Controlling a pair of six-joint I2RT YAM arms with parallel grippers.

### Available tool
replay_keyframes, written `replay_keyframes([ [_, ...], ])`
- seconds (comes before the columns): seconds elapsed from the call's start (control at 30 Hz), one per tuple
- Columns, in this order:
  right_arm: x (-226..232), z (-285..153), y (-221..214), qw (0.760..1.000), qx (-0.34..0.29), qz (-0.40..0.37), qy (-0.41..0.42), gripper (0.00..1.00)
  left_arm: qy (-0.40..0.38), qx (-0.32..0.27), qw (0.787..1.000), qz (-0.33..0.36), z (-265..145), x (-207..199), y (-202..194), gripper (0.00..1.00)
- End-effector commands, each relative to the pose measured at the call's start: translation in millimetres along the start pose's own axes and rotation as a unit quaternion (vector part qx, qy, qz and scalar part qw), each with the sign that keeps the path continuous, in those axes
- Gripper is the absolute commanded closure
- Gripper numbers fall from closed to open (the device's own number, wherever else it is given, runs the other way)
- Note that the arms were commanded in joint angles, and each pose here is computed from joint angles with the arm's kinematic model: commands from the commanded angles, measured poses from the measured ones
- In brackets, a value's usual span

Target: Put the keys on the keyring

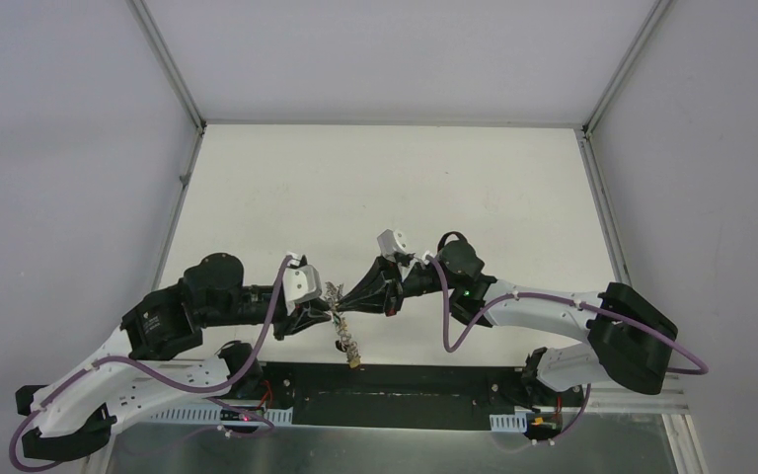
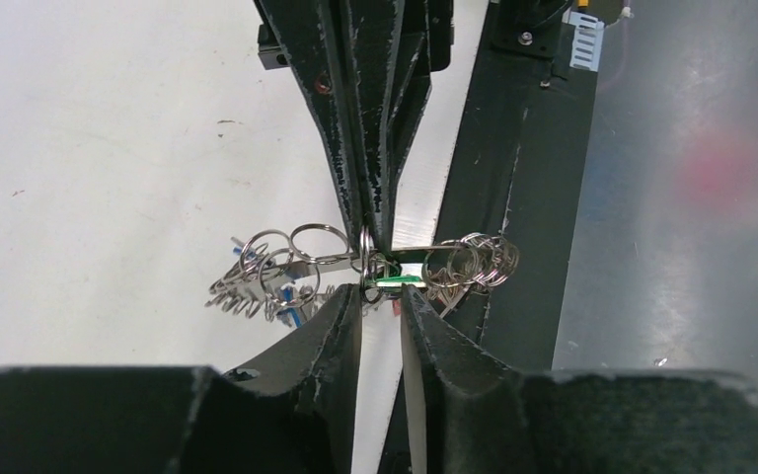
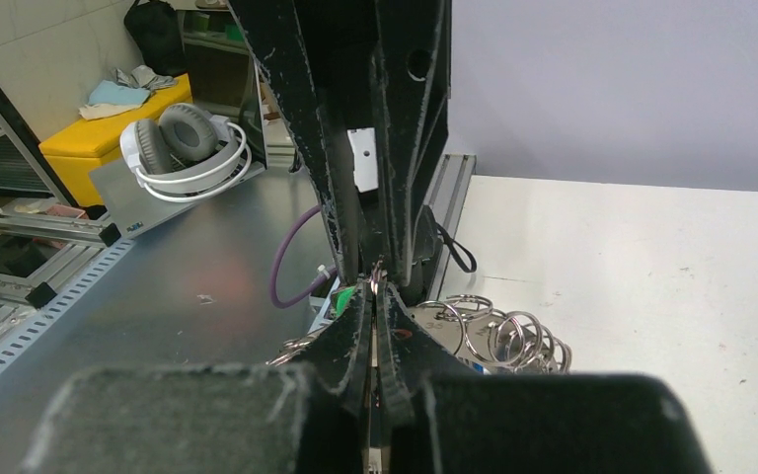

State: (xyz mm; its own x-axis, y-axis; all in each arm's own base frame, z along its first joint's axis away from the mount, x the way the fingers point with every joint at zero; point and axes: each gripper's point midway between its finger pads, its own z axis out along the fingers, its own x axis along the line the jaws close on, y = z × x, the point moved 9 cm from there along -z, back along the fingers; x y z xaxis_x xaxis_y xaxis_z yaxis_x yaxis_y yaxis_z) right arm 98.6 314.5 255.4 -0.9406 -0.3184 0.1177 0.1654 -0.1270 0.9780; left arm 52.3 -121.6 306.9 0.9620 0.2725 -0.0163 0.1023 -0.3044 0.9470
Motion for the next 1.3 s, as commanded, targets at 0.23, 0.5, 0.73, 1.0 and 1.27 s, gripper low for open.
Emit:
replay_keyframes([
  [0.23, 8, 1, 26, 0.998, -0.041, -0.054, 0.019, 1.00, -0.027, -0.036, 0.999, 0.018, -3, -4, 18, 0.99],
  [0.5, 8, 2, 29, 0.997, -0.044, -0.057, 0.019, 1.00, -0.016, -0.011, 1.000, -0.004, -1, -3, 11, 1.00],
  [0.73, 9, 2, 32, 0.997, -0.045, -0.061, 0.024, 1.00, 0.002, 0.021, 0.999, -0.026, 1, -1, 3, 1.00],
  [1.0, 10, 3, 33, 0.996, -0.049, -0.061, 0.029, 1.00, 0.001, 0.040, 0.999, -0.031, 5, 0, 0, 1.00],
  [1.27, 10, 4, 33, 0.996, -0.051, -0.058, 0.033, 1.00, -0.025, 0.042, 0.999, -0.002, 15, 1, 7, 1.00],
])
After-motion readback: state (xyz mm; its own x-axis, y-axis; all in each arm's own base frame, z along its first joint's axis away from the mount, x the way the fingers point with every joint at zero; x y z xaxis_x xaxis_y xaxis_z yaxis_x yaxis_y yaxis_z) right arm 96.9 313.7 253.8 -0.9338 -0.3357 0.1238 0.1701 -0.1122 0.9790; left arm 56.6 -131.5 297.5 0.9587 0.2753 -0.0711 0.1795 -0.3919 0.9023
